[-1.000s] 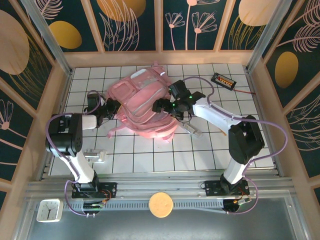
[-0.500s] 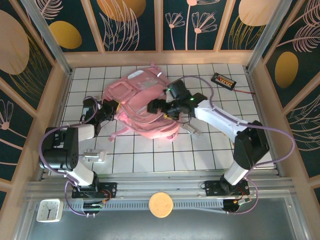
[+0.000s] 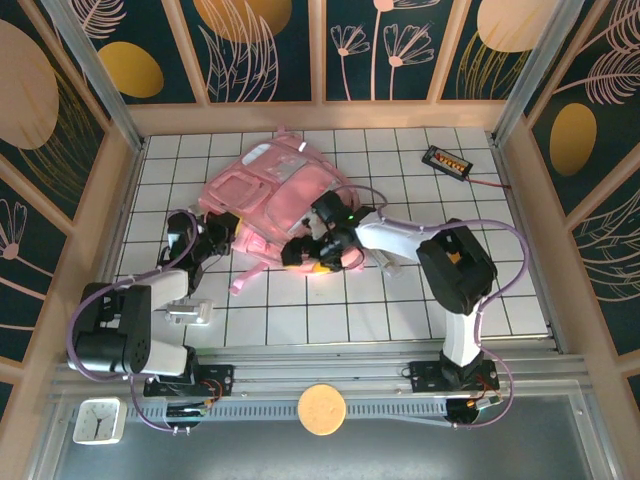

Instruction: Pack the student bag

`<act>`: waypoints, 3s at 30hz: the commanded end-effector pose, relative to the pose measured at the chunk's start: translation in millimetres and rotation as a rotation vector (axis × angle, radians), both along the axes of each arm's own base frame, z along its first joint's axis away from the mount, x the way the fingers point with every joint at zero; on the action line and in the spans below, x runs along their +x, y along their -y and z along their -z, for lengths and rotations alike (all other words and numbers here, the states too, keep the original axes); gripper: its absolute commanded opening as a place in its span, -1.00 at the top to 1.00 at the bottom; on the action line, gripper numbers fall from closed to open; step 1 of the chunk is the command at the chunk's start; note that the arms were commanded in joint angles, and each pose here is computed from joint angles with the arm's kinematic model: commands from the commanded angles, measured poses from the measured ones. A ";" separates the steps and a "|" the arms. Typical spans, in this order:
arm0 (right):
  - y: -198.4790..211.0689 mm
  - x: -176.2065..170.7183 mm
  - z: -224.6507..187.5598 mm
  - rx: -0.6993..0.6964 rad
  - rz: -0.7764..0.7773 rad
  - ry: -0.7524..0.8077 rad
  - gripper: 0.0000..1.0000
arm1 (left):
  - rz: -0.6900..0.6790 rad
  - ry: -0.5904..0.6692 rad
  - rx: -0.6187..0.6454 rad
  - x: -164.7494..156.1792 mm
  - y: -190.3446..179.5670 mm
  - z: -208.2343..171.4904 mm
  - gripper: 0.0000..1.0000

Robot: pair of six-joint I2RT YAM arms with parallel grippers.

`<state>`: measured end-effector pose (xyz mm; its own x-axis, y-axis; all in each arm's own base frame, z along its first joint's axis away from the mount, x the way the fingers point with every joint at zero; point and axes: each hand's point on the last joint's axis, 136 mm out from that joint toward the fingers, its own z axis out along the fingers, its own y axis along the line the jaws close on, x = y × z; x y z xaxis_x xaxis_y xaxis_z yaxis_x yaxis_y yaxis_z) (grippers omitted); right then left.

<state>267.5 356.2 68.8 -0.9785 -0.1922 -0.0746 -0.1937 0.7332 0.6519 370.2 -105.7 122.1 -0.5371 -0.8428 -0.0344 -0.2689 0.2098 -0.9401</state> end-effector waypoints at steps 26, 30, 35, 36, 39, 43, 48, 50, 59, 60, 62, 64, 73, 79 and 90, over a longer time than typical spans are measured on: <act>-23.1 47.4 -90.3 -0.173 0.324 0.469 -0.02 | -0.117 0.109 -0.213 25.9 35.2 -88.3 1.00; -27.3 59.5 -80.8 -0.152 0.364 0.480 0.00 | -0.114 0.103 -0.223 25.6 36.3 -90.2 1.00; -26.1 78.9 -78.6 -0.130 0.426 0.504 0.00 | -0.106 0.096 -0.228 24.4 38.1 -90.8 1.00; -25.6 83.3 -77.9 -0.128 0.439 0.506 0.01 | -0.104 0.092 -0.229 24.1 38.6 -90.0 1.00; -25.6 93.2 -68.7 -0.130 0.454 0.483 0.01 | -0.099 0.092 -0.231 24.2 40.5 -91.2 1.00; -30.4 98.5 -62.3 -0.122 0.450 0.473 0.08 | -0.092 0.097 -0.233 25.3 43.6 -94.4 1.00; -34.5 99.7 -56.8 -0.139 0.438 0.473 0.13 | -0.092 0.096 -0.237 25.9 45.3 -94.6 1.00; -34.2 101.9 -55.7 -0.143 0.441 0.479 0.14 | -0.090 0.095 -0.238 25.8 46.0 -94.4 1.00; -41.6 106.5 -52.4 -0.165 0.414 0.475 0.62 | -0.086 0.092 -0.245 25.8 48.6 -93.7 1.00; -40.8 105.8 -51.0 -0.170 0.412 0.472 0.66 | -0.088 0.093 -0.246 25.8 48.3 -93.8 1.00; -39.2 104.3 -50.2 -0.178 0.404 0.472 0.78 | -0.089 0.092 -0.247 25.6 48.1 -93.1 1.00; -36.4 102.9 -50.2 -0.193 0.395 0.470 0.91 | -0.091 0.090 -0.248 24.6 47.6 -91.6 1.00; 28.8 71.8 -16.9 -0.359 0.330 0.356 1.00 | -0.110 0.059 -0.174 21.5 25.9 -73.0 1.00; 97.7 69.2 -3.4 -0.428 0.364 0.303 1.00 | -0.124 0.049 -0.107 24.1 -0.2 -68.3 1.00; 84.0 89.9 -31.4 -0.235 0.206 0.350 1.00 | -0.054 -0.026 -0.011 30.9 -11.0 -32.7 1.00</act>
<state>367.1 283.5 103.0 -0.9066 0.0026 -0.4219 -0.1868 0.8942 0.4069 377.3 -120.5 138.7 -0.5392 -0.8385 0.0789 -0.3644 0.1478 -0.9194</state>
